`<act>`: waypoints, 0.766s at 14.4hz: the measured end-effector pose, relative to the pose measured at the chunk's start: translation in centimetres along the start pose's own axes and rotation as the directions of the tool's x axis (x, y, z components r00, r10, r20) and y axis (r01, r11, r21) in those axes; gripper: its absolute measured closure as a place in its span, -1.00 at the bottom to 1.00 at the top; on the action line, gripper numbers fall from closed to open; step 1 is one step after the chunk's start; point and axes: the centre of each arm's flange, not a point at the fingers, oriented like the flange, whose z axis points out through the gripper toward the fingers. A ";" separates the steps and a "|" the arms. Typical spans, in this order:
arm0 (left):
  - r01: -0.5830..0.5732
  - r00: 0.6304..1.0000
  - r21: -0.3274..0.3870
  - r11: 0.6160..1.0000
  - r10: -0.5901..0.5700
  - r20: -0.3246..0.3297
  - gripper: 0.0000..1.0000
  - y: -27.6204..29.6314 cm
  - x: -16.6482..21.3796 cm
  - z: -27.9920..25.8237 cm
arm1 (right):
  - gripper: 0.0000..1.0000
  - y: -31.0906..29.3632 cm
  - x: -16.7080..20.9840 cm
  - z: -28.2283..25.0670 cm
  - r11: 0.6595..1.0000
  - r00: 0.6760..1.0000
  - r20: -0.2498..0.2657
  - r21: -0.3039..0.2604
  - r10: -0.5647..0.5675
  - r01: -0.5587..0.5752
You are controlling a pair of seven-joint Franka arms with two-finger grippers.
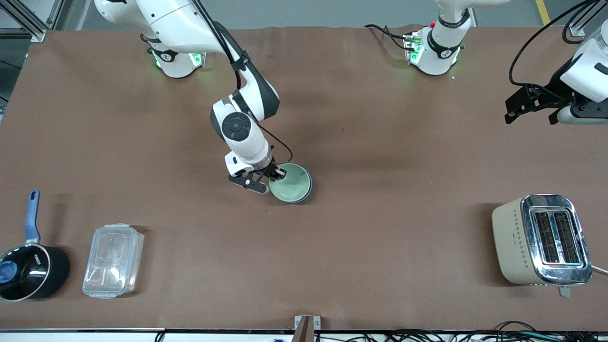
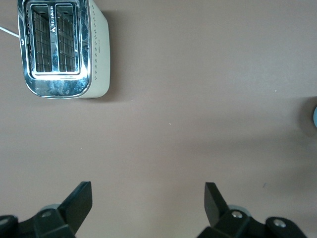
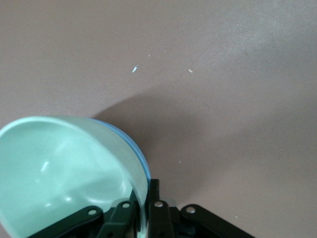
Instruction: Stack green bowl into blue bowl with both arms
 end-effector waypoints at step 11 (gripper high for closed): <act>0.002 1.000 0.000 1.000 -0.002 -0.001 -1.00 -0.1 0.0 0.0 | -1.00 3.6 5.3 -14.1 1.000 0.998 0.057 -0.015 -0.009 0.010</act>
